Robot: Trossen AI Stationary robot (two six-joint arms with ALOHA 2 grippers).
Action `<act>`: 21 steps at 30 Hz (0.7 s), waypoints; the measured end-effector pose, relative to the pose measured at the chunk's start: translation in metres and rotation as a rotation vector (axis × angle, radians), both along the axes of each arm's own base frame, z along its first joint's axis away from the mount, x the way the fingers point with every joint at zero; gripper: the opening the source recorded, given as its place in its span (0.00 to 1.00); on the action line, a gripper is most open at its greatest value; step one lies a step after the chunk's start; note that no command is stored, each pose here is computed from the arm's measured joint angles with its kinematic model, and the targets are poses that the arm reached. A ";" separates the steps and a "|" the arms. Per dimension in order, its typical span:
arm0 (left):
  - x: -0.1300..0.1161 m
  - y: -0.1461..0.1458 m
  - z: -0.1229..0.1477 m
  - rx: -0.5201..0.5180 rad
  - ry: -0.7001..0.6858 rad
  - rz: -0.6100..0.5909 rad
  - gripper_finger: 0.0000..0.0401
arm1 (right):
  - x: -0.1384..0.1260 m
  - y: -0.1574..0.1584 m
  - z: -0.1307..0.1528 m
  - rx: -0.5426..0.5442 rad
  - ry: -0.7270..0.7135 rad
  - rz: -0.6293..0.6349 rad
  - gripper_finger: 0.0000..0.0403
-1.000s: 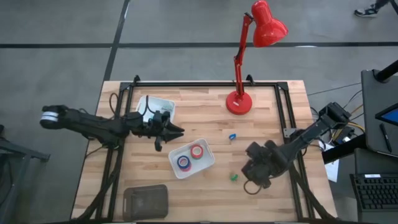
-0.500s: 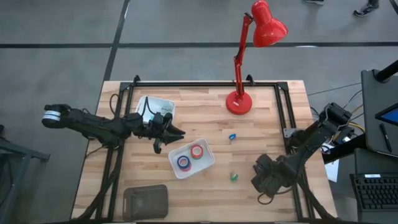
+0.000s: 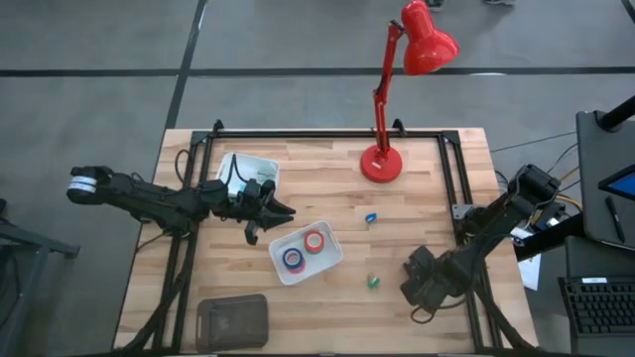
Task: Pick and place Stapler, Stapler remover, tape
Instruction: Put the black stapler into the black bin
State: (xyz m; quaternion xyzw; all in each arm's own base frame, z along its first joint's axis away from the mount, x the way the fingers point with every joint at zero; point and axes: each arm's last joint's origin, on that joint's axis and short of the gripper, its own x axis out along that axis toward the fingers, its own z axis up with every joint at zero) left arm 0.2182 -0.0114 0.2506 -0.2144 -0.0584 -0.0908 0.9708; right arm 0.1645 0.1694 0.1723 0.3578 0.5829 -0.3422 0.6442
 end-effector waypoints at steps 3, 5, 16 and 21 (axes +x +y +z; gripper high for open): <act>0.000 0.000 0.000 0.003 0.002 0.000 0.24 | 0.000 0.000 0.002 0.003 -0.007 0.000 0.63; 0.000 0.000 0.000 0.003 0.002 0.001 0.24 | 0.001 0.001 0.001 0.009 -0.009 0.009 0.64; 0.002 0.000 -0.002 0.003 0.011 0.004 0.24 | 0.000 0.000 -0.002 0.006 -0.006 0.015 0.60; 0.002 0.000 -0.002 0.003 0.011 0.004 0.24 | -0.002 -0.003 -0.010 0.011 -0.010 -0.001 0.57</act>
